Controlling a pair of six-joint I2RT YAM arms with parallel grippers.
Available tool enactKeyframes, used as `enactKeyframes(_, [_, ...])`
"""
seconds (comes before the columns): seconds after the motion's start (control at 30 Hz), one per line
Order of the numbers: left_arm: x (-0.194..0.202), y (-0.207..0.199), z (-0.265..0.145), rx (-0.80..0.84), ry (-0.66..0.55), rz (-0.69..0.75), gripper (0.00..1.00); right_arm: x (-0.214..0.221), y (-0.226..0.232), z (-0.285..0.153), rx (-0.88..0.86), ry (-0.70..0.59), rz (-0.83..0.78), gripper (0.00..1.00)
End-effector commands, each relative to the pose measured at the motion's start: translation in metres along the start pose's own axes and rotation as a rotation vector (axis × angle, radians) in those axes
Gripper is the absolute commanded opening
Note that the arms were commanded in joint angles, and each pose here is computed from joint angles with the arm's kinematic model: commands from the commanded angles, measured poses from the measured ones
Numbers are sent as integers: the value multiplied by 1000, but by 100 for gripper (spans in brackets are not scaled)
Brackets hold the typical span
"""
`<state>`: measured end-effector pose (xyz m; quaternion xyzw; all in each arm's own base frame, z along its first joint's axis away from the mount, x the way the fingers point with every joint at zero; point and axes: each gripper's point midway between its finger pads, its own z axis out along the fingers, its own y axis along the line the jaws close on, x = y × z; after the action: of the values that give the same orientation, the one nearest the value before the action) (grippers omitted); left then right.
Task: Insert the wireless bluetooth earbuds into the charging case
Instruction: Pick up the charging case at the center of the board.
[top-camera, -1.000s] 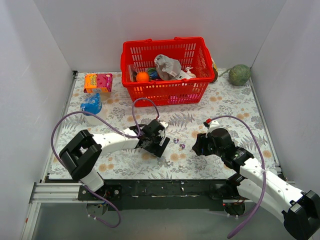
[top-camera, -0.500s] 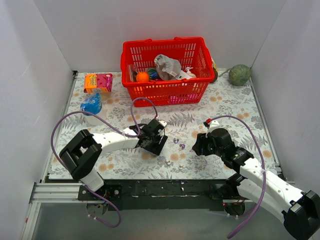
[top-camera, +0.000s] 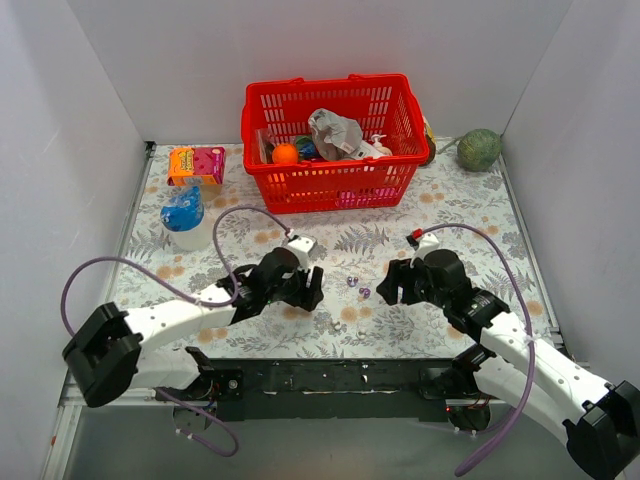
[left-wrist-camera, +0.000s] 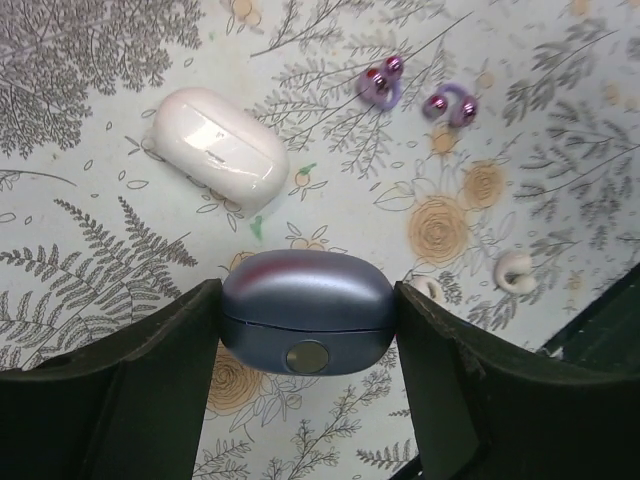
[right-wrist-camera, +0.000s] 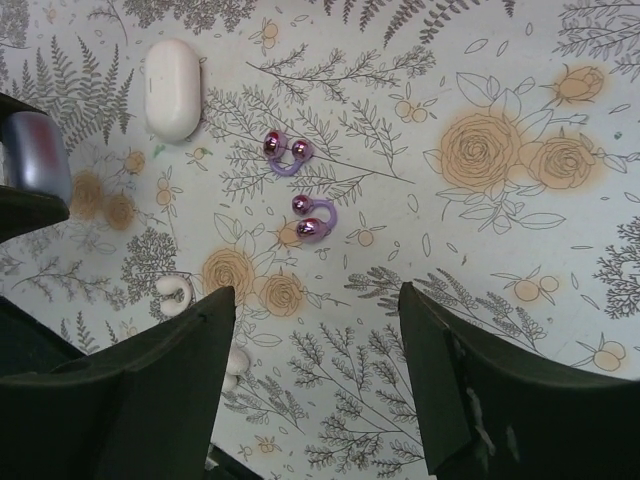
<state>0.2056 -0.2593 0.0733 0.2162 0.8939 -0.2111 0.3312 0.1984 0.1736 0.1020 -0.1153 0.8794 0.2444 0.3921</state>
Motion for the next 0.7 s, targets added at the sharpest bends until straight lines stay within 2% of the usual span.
enactKeyframes(0.0, [-50, -27, -27, 161, -312, 5, 0, -32, 34, -4, -136, -69, 34, 76])
enactKeyframes(0.1, [-52, -38, -38, 243, -427, 67, 0, -46, 56, -11, -231, -81, 35, 82])
enactKeyframes(0.13, [-65, -45, -50, 277, -514, 89, 0, -48, 59, -13, -240, -70, 33, 84])
enactKeyframes(0.2, [-54, -51, -55, 290, -559, 182, 0, -65, 72, -21, -282, -78, 12, 93])
enactKeyframes(0.23, [-63, -56, -67, 301, -644, 208, 0, -61, 77, -21, -304, -38, 11, 93])
enactKeyframes(0.27, [-50, -59, -66, 304, -654, 250, 0, -64, 80, -23, -312, -32, 9, 94])
enactKeyframes(0.3, [-54, -64, -73, 326, -708, 285, 0, -73, 87, -27, -335, -39, -4, 95])
enactKeyframes(0.37, [-49, -72, -77, 356, -739, 389, 0, -72, 92, -27, -351, 9, -11, 96])
enactKeyframes(0.5, [-58, -76, -80, 319, -787, 483, 0, -74, 99, -24, -349, 106, -48, 97])
enactKeyframes(0.67, [-65, -71, -81, 245, -843, 568, 0, -86, 124, -28, -265, 100, -188, 98])
